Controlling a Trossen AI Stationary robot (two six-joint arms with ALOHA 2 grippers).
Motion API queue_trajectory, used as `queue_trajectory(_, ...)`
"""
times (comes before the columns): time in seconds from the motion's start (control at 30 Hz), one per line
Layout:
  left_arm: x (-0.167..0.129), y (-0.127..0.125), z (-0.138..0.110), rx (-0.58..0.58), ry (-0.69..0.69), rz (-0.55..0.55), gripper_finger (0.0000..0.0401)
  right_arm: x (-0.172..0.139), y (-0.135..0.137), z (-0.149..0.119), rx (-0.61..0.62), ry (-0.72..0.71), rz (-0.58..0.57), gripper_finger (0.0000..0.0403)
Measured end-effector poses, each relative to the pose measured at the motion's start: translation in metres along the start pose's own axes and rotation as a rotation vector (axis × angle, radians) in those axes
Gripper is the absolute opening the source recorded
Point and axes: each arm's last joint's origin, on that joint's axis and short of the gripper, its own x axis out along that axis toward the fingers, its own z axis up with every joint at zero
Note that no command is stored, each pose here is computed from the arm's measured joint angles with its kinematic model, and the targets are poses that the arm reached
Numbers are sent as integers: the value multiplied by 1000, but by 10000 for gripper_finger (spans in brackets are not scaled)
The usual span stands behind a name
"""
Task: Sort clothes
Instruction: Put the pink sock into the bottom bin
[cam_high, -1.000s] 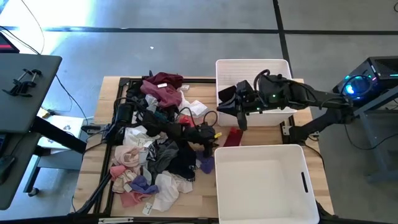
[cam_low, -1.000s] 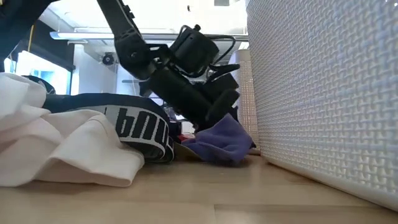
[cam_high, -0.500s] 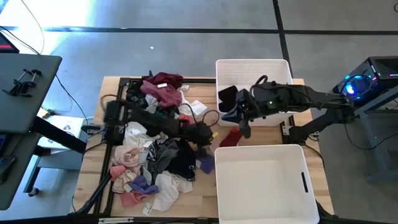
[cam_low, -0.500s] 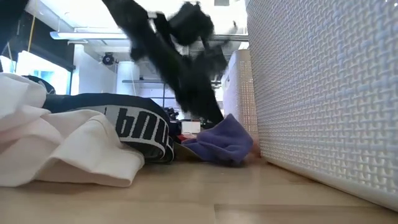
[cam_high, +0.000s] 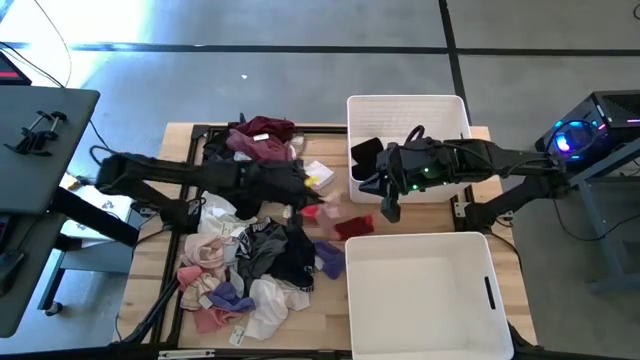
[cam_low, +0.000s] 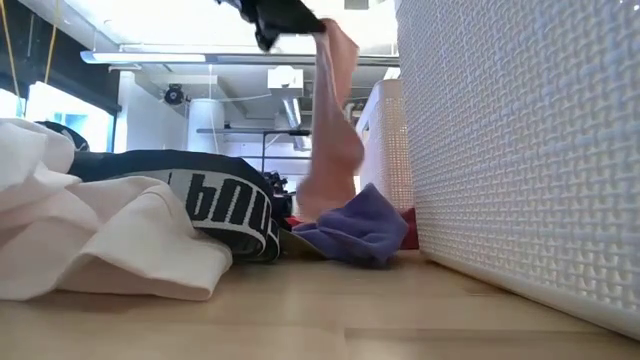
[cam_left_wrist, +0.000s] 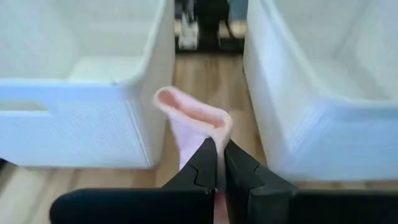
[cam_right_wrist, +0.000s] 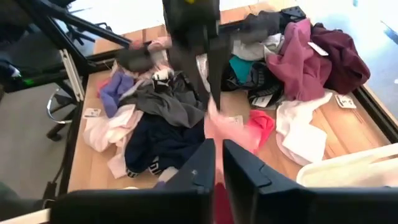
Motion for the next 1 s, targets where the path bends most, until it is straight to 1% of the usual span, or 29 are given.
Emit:
queue_trajectory(0.13, -25, 1, 12, -4, -80, 3, 1, 5, -2, -3, 3, 12, -11, 76)
queue_trajectory(0.27, -45, 2, 20, -34, -150, 2, 1, 10, -2, -4, -1, 24, -22, 124)
queue_trajectory(0.4, -59, 3, 31, -41, -204, 27, 1, 20, -2, -5, 4, 48, -49, 149)
queue_trajectory(0.53, -68, 5, 47, -23, -283, 39, 1, 48, 1, -3, -11, 56, -56, 154)
queue_trajectory(0.6, -70, 5, 51, -3, -310, 44, 1, 66, 4, 2, -35, 17, -59, 154)
queue_trajectory(0.73, -69, 6, 52, 15, -303, 47, 1, 102, 8, 10, -73, -82, -84, 154)
queue_trajectory(0.8, -69, 6, 52, 15, -305, 47, 1, 114, 9, 14, -56, -140, -112, 154)
queue_trajectory(0.93, -69, 6, 52, 9, -306, 46, 1, 129, 10, 21, 22, -231, -94, 152)
queue_trajectory(1.0, -69, 6, 52, 8, -307, 45, 1, 135, 10, 22, 43, -256, -96, 143)
